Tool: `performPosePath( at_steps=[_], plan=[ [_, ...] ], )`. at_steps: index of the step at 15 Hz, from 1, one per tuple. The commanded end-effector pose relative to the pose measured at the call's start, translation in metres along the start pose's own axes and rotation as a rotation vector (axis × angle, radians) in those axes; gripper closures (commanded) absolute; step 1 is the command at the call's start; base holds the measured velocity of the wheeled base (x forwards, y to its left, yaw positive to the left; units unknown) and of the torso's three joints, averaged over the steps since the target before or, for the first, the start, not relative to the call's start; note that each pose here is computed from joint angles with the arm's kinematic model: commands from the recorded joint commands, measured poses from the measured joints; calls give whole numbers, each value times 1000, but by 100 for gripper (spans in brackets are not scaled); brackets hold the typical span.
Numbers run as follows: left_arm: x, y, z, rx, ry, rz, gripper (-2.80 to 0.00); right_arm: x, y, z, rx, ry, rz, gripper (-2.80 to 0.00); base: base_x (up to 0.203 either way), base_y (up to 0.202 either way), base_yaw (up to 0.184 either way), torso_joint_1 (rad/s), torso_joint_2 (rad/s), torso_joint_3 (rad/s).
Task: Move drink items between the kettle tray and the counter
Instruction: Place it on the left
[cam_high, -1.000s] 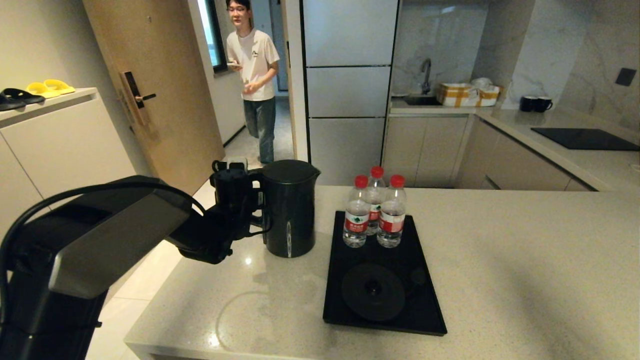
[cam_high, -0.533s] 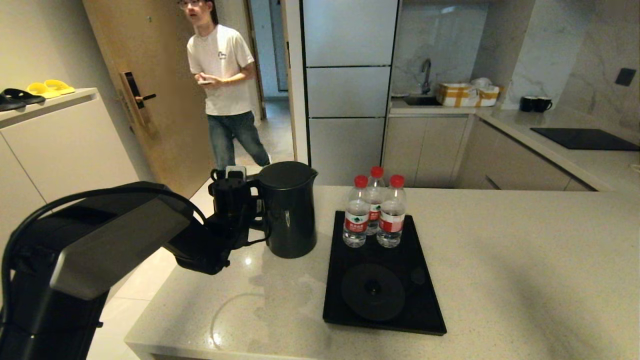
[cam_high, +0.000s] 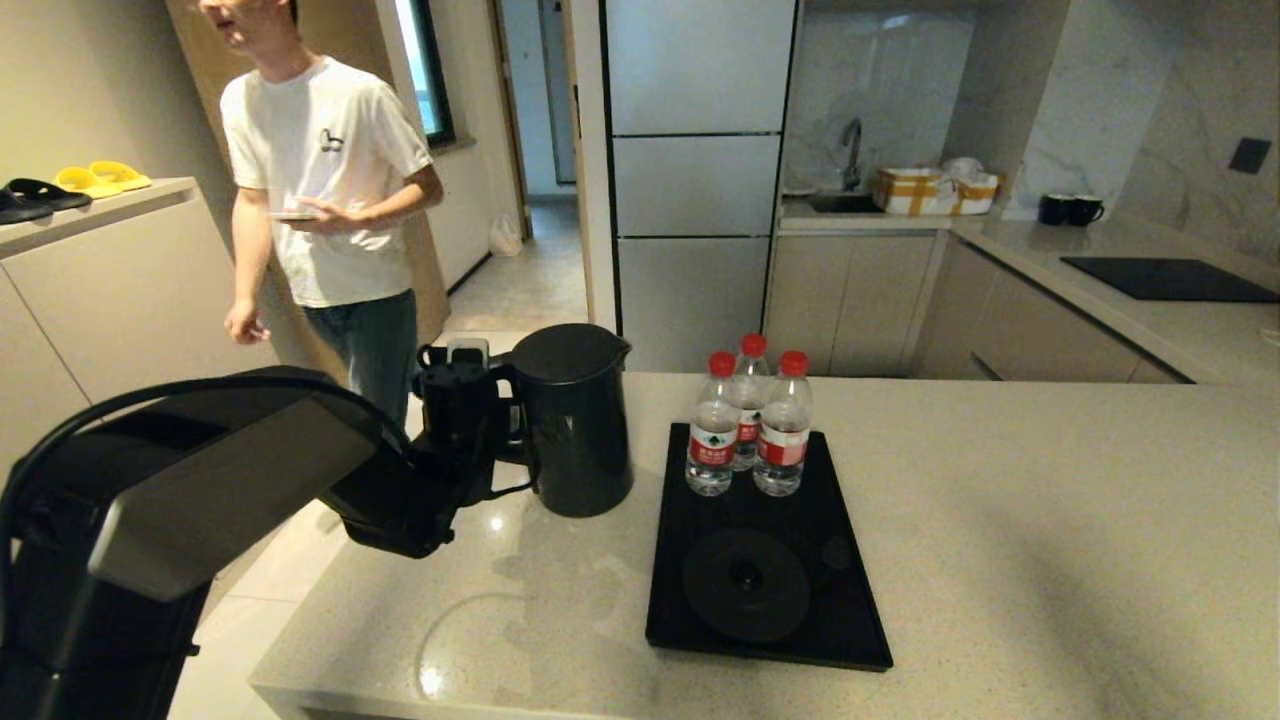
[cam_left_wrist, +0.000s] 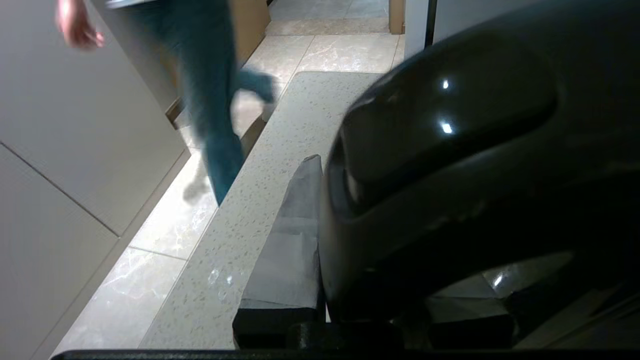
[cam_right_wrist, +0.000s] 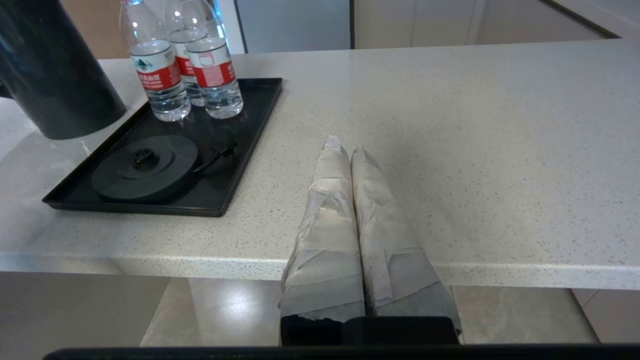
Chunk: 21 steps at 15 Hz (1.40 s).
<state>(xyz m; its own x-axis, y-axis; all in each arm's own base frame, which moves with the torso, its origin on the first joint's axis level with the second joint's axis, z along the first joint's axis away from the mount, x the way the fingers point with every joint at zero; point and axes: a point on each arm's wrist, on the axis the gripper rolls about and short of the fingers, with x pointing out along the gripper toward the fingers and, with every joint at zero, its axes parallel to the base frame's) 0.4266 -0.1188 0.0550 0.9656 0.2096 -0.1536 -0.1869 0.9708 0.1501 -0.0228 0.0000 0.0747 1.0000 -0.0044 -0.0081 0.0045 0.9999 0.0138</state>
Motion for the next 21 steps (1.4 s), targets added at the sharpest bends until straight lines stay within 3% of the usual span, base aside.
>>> performPosePath(
  at_steps=[1,11,13,14,21],
  plan=[
    [-4,2,-4,7,14,2,0,0,0,0,0,0,0,0,0,0,0,0,0,0],
    [-3,-1,21,3,-49,-5,0,0,0,0,0,1,1,0,0,0,0,0,0,0],
    [-3,-3,17,17,-24,-5,0,0,0,0,0,0,0,0,0,0,0,0,0,0],
    [-3,-3,18,17,-24,-7,-280,0,0,0,0,0,0,0,0,0,0,0,0,0],
    [-7,-2,12,15,-13,-13,-280,0,0,0,0,1,1,0,0,0,0,0,0,0]
  ],
)
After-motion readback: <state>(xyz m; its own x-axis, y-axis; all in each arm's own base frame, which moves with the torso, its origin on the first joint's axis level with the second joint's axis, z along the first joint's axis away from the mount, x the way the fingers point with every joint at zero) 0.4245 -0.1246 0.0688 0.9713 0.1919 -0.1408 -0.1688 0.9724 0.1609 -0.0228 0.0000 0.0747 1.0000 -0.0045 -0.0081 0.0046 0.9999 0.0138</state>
